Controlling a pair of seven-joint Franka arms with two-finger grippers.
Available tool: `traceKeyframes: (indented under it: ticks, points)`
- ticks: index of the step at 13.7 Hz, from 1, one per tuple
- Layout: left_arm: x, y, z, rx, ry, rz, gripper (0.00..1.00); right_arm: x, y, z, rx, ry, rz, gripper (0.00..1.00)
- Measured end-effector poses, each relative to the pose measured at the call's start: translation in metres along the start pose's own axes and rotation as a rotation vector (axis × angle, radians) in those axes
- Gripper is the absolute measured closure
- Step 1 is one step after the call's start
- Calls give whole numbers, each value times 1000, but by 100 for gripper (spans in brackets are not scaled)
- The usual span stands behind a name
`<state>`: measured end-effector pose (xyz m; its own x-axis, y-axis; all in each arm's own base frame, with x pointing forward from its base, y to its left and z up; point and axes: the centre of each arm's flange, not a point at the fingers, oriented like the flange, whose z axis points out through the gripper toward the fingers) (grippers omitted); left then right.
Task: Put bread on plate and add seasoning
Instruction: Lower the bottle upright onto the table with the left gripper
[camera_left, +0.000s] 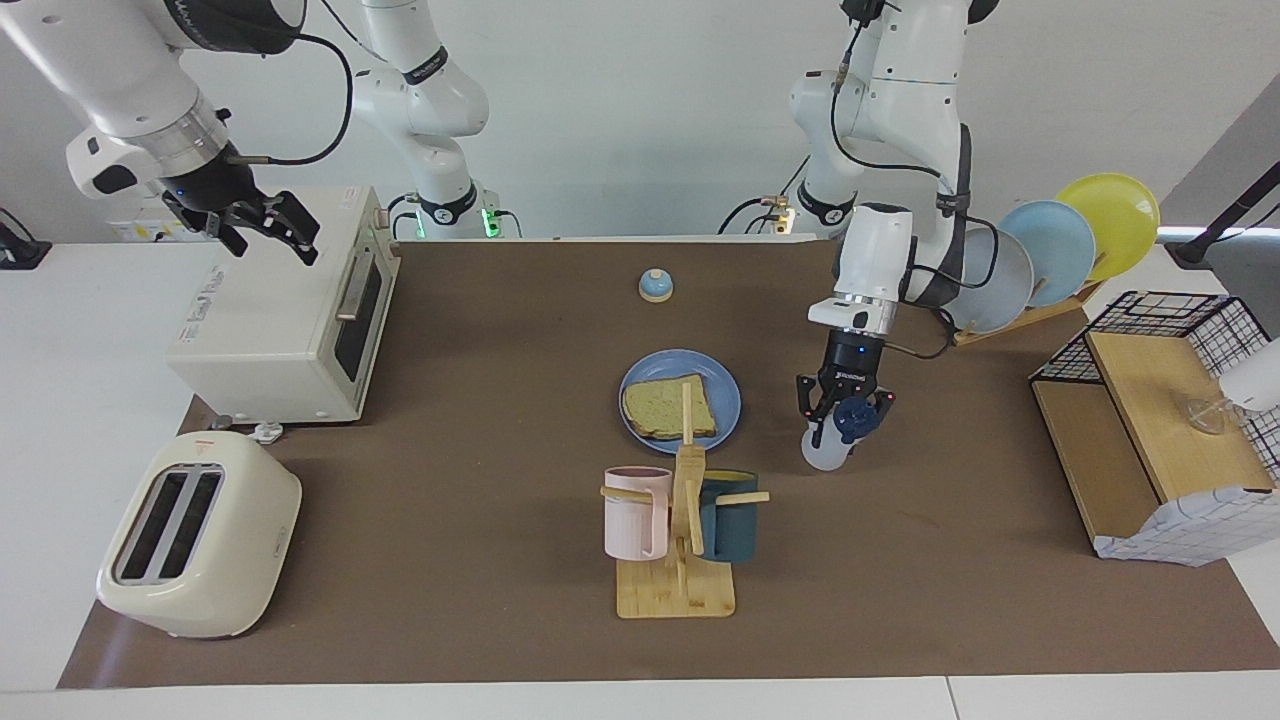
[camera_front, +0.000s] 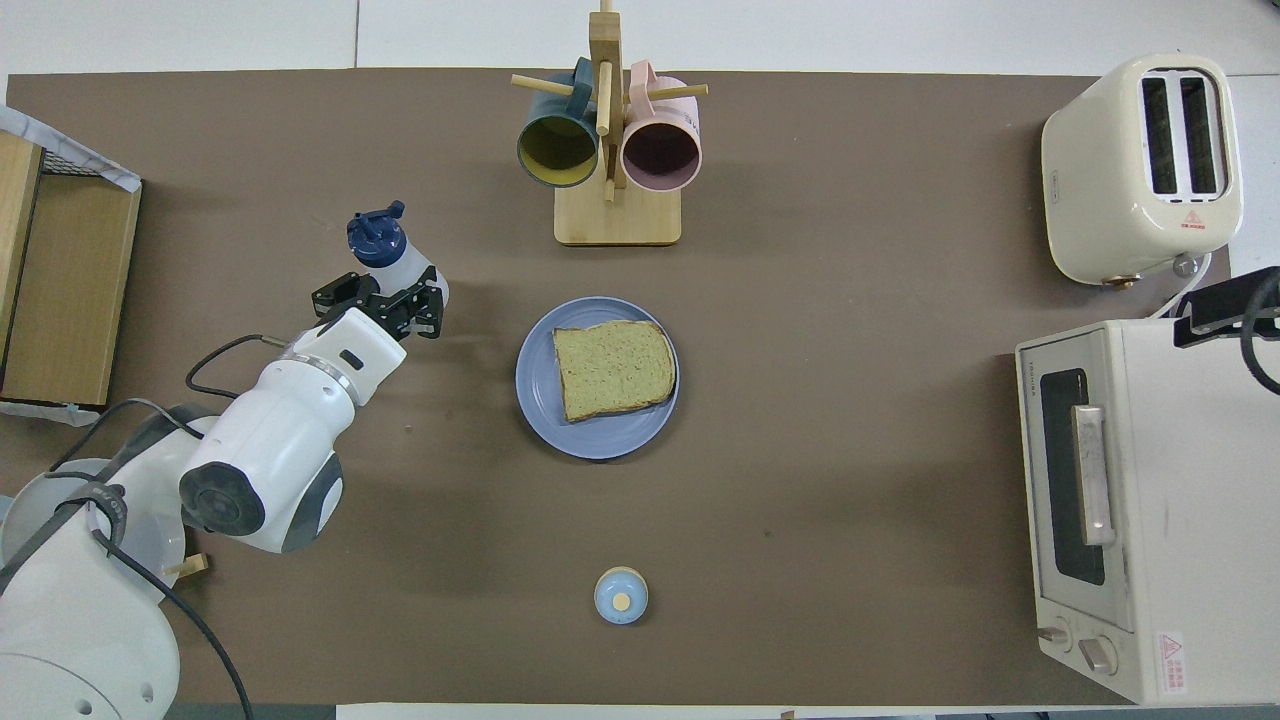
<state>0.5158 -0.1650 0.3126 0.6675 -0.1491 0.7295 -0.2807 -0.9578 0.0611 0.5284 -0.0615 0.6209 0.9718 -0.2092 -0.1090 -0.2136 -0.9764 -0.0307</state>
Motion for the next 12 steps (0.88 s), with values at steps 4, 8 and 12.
traceKeyframes:
  ticks: [4,8,12]
  points:
    - [-15,1,13,0,-35,7,53,0,0,0,0,0,0,0]
    - [-13,3,16,-8,-28,25,56,0,0,0,0,0,0,0]
    - [-13,4,17,-11,-28,37,57,0,0,0,0,0,0,0]
